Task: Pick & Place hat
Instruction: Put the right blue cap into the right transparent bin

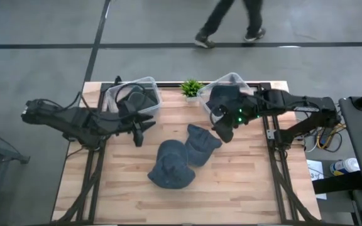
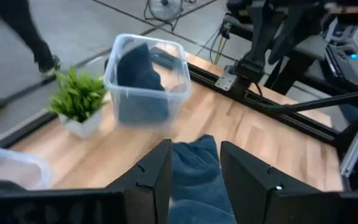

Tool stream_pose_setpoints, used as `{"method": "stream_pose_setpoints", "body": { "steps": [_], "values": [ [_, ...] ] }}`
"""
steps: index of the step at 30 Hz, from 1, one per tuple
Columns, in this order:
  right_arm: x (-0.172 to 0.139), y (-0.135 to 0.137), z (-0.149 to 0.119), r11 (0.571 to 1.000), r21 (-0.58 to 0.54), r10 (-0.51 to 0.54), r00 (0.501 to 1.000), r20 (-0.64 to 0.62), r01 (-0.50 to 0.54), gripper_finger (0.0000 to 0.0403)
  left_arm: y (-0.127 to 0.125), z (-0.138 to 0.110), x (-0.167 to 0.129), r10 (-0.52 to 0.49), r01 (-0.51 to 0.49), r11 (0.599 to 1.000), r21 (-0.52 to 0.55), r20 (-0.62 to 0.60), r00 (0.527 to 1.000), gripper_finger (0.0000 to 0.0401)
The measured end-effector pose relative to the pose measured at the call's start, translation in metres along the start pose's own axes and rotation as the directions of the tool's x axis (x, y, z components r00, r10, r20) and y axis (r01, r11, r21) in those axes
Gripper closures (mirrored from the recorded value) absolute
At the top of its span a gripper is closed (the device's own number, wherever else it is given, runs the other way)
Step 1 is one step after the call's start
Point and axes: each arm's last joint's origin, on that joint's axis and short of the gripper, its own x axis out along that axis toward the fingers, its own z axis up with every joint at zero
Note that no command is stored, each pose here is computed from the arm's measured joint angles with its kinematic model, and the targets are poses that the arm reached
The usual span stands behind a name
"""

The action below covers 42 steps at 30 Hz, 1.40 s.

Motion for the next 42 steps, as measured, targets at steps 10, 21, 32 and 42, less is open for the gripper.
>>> {"method": "stream_pose_setpoints", "body": {
  "steps": [10,21,32,42],
  "values": [
    [0.045,-0.040,-0.057,0.937,0.308,-0.112,0.975,-0.191,0.168,0.0236,-0.003,-0.020,0.006,-0.022,0.021,0.999,-0.033,-0.033,0.999,0.0273],
    [0.117,-0.003,-0.091,0.954,0.157,0.267,0.961,-0.069,-0.254,0.0104,-0.003,-0.022,0.007,-0.025,0.024,0.999,-0.035,-0.029,0.999,0.0273],
    [0.176,0.049,-0.107,0.936,-0.321,-0.232,0.941,-0.246,0.147,0.0110,-0.003,-0.021,0.006,-0.033,0.032,0.999,-0.004,-0.030,0.999,0.0273],
    [0.214,0.085,-0.104,0.771,-0.554,-0.416,0.907,-0.064,0.314,0.0113,-0.002,-0.021,0.003,-0.050,0.051,0.998,0.035,-0.042,0.998,0.0273]
  ]
}}
